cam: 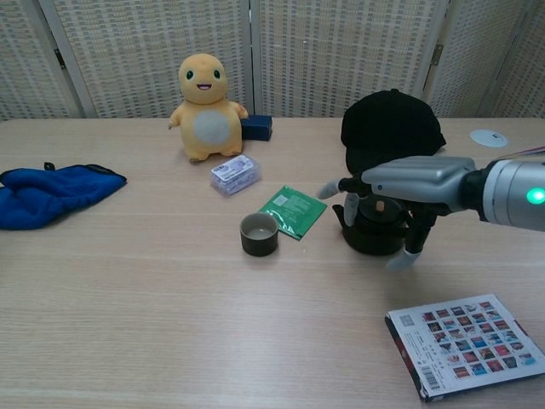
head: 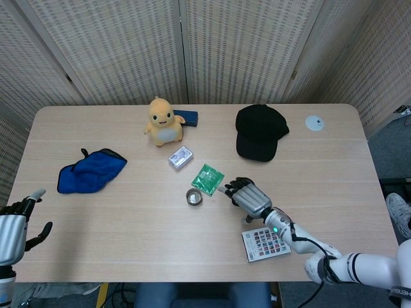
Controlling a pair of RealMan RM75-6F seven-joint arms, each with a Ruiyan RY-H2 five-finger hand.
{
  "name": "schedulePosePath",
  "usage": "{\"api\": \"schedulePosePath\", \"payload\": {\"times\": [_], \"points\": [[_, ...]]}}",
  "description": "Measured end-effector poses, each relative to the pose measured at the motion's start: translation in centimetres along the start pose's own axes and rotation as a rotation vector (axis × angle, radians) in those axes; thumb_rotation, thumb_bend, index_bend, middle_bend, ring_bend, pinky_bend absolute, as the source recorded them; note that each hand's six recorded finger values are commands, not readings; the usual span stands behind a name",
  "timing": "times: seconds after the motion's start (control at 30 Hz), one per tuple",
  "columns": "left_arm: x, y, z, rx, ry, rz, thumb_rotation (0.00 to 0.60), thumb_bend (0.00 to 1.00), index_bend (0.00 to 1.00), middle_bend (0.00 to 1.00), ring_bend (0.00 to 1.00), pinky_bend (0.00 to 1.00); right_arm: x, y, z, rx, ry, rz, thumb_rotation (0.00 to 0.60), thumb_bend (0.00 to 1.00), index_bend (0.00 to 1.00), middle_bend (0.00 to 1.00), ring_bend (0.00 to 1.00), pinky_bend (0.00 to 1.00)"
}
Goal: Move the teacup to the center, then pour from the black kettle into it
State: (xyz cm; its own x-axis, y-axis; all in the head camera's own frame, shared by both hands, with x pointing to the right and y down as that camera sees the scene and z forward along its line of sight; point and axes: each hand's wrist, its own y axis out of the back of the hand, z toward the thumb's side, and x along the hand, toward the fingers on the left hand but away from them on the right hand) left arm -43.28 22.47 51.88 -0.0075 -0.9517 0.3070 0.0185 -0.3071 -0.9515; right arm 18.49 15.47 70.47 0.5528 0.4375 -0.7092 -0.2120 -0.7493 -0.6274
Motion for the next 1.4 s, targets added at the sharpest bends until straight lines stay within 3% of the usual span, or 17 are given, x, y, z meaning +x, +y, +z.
{"api": "schedulePosePath", "payload": {"times": [0.23, 0.37, 0.53, 0.73, 0.9, 1.4], "points": [[0.0, 0.0, -0.1, -0.001, 0.003, 0.002, 0.600, 0.27, 0.20, 0.34, 0.42, 0.46, 2.4, 0.0, -2.3, 0.006, -0.039, -0.020, 0.600, 0.00, 0.07, 0.29, 0.06, 0.06], [0.0, 0.0, 0.2, -0.007, -0.003, 0.002, 0.600, 0.27, 0.20, 0.34, 0.42, 0.46, 3.0, 0.4, -2.5, -0.001, -0.043, -0.054, 0.600, 0.00, 0.07, 0.22, 0.06, 0.06], [0.0, 0.2, 0.2, -0.012, -0.004, 0.005, 0.600, 0.27, 0.20, 0.34, 0.42, 0.46, 3.7, 1.3, -3.1, -0.006, -0.065, -0.110, 0.600, 0.01, 0.08, 0.22, 0.07, 0.06], [-0.1, 0.3, 0.0, -0.014, -0.004, 0.006, 0.600, 0.27, 0.20, 0.34, 0.42, 0.46, 4.9, 2.1, -4.3, -0.006, -0.111, -0.159, 0.600, 0.05, 0.24, 0.30, 0.27, 0.06], [-0.1, 0.3, 0.1, -0.015, -0.008, 0.006, 0.600, 0.27, 0.20, 0.34, 0.42, 0.46, 5.2, 1.8, -4.6, 0.008, -0.122, -0.160, 0.600, 0.05, 0.29, 0.35, 0.32, 0.06], [-0.3, 0.0, -0.2, -0.012, -0.005, 0.001, 0.600, 0.27, 0.21, 0.34, 0.42, 0.46, 4.6, 0.0, -4.4, 0.032, -0.118, -0.126, 0.600, 0.00, 0.35, 0.40, 0.33, 0.00]]}}
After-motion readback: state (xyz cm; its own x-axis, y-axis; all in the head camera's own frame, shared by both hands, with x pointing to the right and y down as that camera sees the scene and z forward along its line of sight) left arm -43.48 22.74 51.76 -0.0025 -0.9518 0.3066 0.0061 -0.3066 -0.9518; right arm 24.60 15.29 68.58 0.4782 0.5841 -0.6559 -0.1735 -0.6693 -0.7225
